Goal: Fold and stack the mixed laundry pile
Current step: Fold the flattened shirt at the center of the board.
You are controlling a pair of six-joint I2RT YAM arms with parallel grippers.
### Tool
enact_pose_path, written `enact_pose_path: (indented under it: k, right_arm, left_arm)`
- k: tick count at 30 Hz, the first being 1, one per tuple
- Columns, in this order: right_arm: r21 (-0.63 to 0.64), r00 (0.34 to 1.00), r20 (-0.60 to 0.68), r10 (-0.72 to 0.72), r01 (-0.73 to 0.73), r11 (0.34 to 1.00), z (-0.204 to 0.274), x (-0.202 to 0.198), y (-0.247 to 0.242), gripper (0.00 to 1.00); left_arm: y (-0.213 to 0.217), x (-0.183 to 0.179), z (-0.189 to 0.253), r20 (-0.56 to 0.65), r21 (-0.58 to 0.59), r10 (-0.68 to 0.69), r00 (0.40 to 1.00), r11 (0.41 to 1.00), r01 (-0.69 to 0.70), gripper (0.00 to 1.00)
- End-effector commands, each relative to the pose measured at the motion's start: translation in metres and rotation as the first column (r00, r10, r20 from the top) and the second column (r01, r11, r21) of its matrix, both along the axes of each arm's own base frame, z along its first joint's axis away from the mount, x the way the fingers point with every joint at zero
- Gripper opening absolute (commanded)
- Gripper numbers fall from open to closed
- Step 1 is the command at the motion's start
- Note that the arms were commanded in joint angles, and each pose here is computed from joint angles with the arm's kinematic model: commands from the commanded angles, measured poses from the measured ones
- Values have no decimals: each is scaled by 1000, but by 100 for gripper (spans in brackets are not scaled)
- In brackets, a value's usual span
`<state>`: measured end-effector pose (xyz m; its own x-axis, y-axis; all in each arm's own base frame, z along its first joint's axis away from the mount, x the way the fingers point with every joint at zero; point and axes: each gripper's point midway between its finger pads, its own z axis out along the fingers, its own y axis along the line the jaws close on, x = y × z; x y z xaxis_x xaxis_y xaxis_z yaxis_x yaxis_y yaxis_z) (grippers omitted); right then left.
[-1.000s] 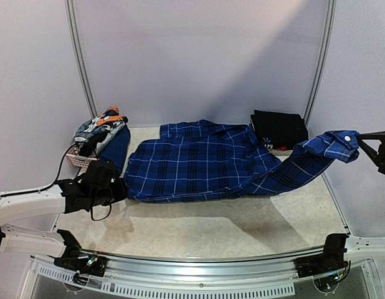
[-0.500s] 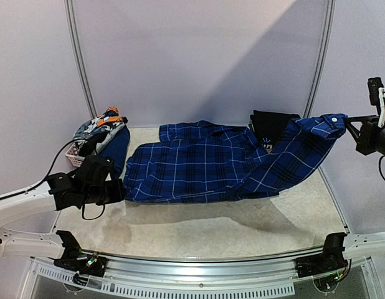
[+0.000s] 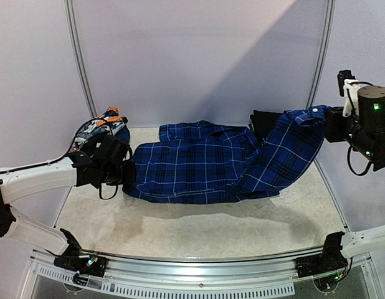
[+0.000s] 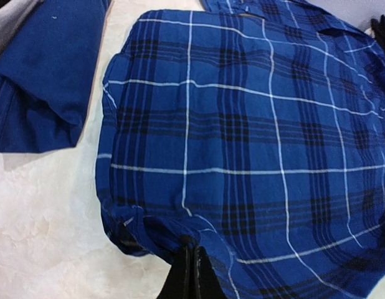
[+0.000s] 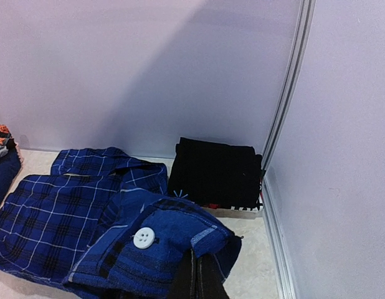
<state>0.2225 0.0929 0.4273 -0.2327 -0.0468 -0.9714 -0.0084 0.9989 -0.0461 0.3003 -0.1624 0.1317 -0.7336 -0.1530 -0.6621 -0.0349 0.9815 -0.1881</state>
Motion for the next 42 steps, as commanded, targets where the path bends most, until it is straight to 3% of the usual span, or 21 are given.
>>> enact_pose_path:
  k: [1,10,19,26,31,35,40,42]
  right_arm:
    - [12,996,65,-65,64,998,15,14,11,0]
    - [-75,988,142,-67,78,994,39,57,44,0]
    - [-227,994,81,-73,90,970,10,130,57,0]
    - [-259,998,41,-49,59,964,-9,180,64,0]
    - [-256,997,73,2,17,966,2,216,78,0]
    - [-344,997,81,16,13,939,1,245,94,0]
    - [-452,998,52,35,-7,892,-23,274,112,0]
    - [-480,996,67,66,-26,877,-24,281,119,0]
  left_arm:
    - [10,29,6,33,50,43,999,998,-45,0]
    - [27,72,-12,-15,72,110,994,992,-108,0]
    - [27,101,-40,-88,103,135,987,987,-126,0]
    - [38,114,-61,-132,148,188,973,975,-168,0]
    - [42,123,-72,-147,159,210,967,970,-186,0]
    - [37,129,-80,-155,155,203,967,972,-179,7]
    - [36,133,-62,-83,129,185,979,976,-173,48]
    - [34,133,-50,-38,113,168,985,980,-162,59]
